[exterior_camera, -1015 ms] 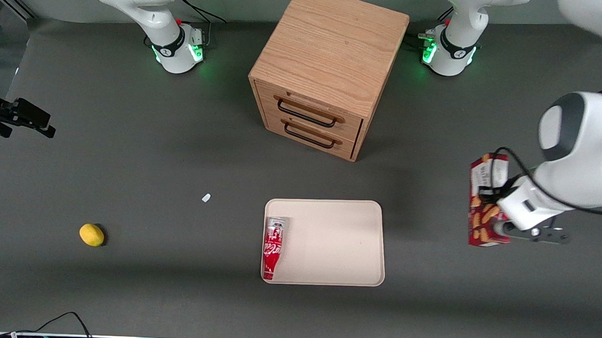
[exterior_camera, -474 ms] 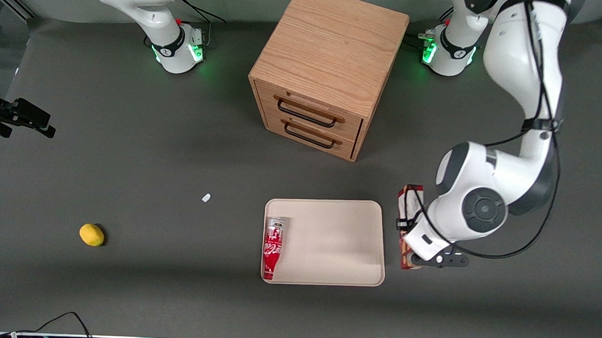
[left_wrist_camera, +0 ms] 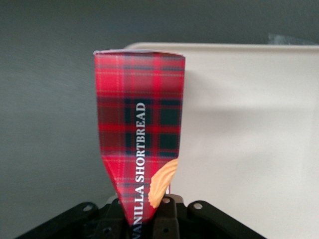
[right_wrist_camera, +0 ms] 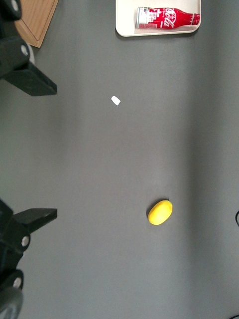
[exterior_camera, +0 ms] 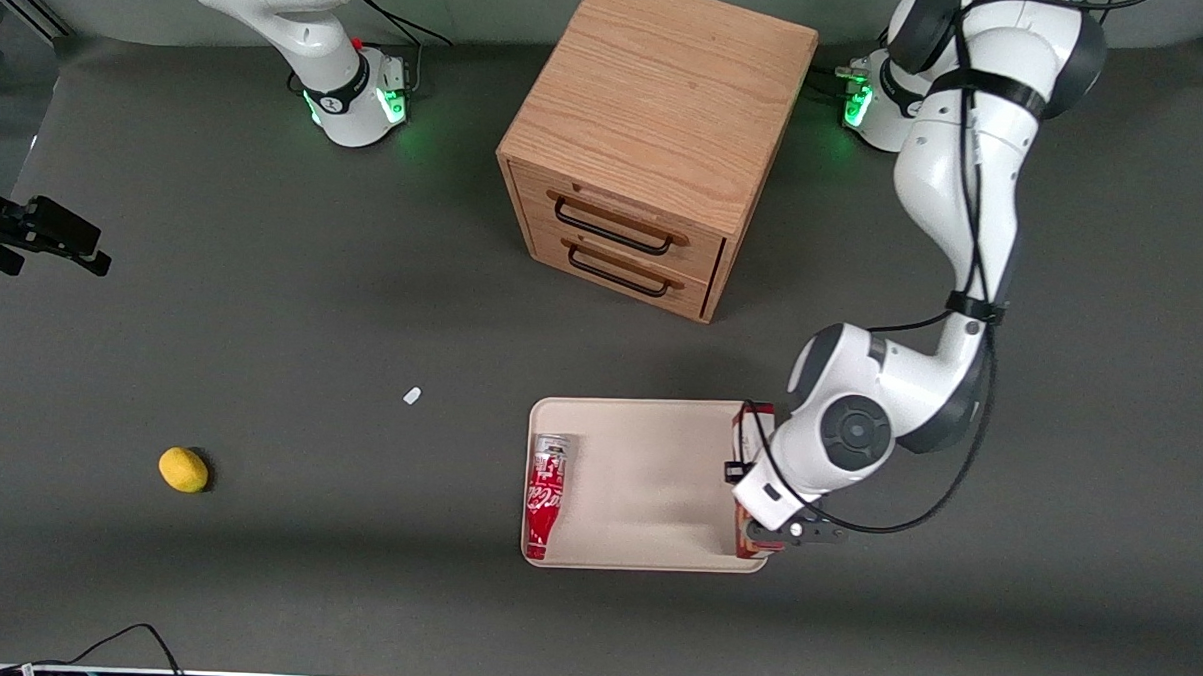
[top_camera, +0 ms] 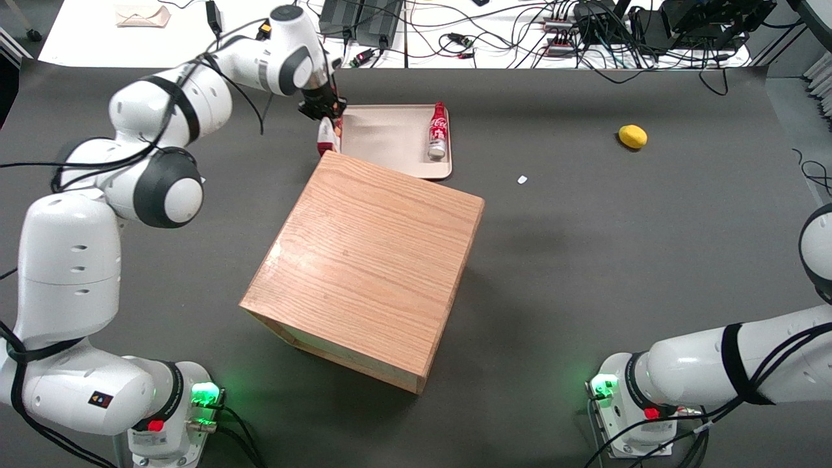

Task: Place red cookie box on tray
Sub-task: 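Carry the held cookie box over to the cream tray, then lower the cookie box onto the tray beside the red can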

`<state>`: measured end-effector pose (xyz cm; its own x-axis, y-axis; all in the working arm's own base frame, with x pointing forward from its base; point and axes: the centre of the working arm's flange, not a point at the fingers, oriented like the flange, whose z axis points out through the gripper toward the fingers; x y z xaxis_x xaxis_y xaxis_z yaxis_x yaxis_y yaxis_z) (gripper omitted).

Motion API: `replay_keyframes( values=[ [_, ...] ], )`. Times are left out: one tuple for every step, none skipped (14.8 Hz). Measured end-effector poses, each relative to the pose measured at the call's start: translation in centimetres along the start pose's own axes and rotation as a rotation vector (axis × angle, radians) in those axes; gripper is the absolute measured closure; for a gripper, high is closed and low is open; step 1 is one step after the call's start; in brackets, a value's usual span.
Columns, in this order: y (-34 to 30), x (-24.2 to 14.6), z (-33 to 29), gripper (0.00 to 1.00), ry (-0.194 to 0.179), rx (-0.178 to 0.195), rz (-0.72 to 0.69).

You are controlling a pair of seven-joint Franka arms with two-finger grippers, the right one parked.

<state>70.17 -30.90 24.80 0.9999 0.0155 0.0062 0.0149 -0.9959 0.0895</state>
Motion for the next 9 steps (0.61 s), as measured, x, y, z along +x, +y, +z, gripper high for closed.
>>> replay_keyframes(
  values=[
    [0.5,-0.3,0.8,0.85,-0.006,0.002,-0.001],
    [0.7,-0.4,1.2,0.85,-0.01,0.003,0.0],
    [0.7,-0.4,1.3,0.85,-0.011,0.004,0.0],
    [0.6,-0.4,1.3,0.85,-0.01,0.006,-0.002],
    [0.4,-0.3,1.3,0.85,-0.008,0.009,-0.005],
    [0.1,-0.1,1.3,0.85,-0.006,0.013,-0.008],
    [-0.2,0.0,1.2,0.85,-0.004,0.017,-0.012],
    [-0.4,0.1,1.3,0.8,-0.002,0.021,-0.014],
    [-0.6,0.2,1.4,0.8,-0.002,0.025,-0.015]
  ],
)
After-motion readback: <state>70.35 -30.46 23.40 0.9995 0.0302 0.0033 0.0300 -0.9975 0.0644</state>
